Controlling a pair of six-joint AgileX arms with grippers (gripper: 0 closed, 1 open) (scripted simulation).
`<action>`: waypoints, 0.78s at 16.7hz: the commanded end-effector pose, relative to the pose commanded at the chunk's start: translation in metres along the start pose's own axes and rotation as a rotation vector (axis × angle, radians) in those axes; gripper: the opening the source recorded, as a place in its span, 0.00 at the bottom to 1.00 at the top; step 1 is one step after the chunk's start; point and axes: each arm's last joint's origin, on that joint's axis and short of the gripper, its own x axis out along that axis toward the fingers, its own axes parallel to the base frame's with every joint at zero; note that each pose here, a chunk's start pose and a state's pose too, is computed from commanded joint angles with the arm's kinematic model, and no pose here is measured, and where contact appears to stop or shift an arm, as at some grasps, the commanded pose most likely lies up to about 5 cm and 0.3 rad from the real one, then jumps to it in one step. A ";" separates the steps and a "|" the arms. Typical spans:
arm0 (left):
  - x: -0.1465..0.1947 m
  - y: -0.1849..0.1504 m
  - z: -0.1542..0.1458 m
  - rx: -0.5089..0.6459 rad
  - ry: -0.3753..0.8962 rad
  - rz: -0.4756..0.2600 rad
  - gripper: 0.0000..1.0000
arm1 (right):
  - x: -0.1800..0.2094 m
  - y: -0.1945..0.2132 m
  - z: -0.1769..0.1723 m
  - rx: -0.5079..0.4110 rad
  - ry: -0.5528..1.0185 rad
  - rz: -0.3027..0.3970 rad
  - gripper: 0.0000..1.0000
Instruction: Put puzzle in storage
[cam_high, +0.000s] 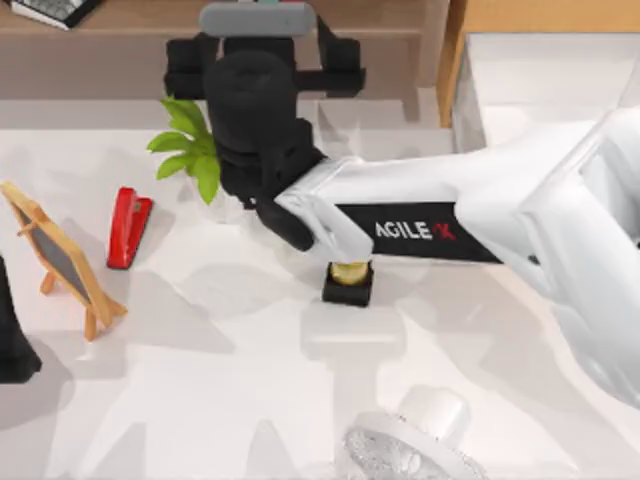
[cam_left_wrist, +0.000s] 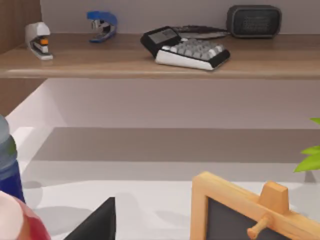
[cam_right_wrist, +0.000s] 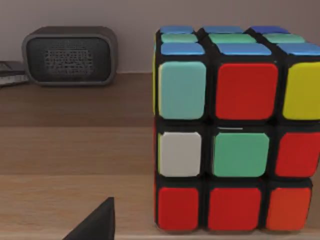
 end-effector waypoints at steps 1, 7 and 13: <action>0.000 0.000 0.000 0.000 0.000 0.000 1.00 | 0.001 -0.002 -0.001 -0.004 0.004 -0.003 1.00; 0.000 0.000 0.000 0.000 0.000 0.000 1.00 | 0.024 0.002 0.000 0.000 0.000 0.000 1.00; 0.000 0.000 0.000 0.000 0.000 0.000 1.00 | 0.058 0.000 0.000 0.000 -0.001 0.000 1.00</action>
